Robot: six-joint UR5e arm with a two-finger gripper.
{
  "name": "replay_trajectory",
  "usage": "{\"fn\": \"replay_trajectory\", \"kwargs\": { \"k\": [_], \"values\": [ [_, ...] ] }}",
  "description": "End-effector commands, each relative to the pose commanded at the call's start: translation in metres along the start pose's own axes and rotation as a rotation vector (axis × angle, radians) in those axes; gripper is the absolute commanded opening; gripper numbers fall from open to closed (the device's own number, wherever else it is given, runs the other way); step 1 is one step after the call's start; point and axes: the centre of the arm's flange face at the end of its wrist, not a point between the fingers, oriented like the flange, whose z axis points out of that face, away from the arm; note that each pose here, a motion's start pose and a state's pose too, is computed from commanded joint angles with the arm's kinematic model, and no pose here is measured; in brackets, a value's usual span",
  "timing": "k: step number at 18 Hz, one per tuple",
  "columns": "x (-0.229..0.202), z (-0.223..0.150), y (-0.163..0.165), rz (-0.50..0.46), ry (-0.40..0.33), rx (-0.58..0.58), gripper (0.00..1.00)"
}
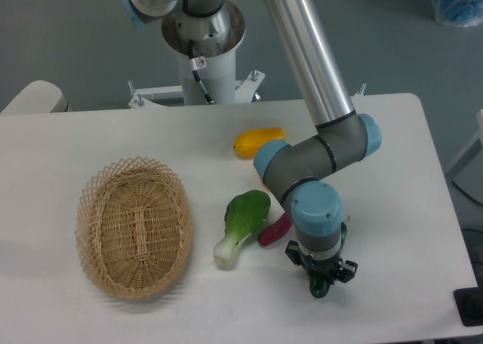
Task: Pick up the cucumber from the table
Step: 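Lift the gripped cucumber up off the table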
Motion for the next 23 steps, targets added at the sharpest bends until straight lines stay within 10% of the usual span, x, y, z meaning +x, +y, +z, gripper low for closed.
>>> {"fn": "replay_trajectory", "kwargs": {
  "k": [12,23],
  "values": [
    [-0.035,-0.071,0.023,0.076,-0.021,0.027,0.35],
    [-0.088,-0.12,0.052,0.141,0.114,0.002,0.34]
  ]
}}
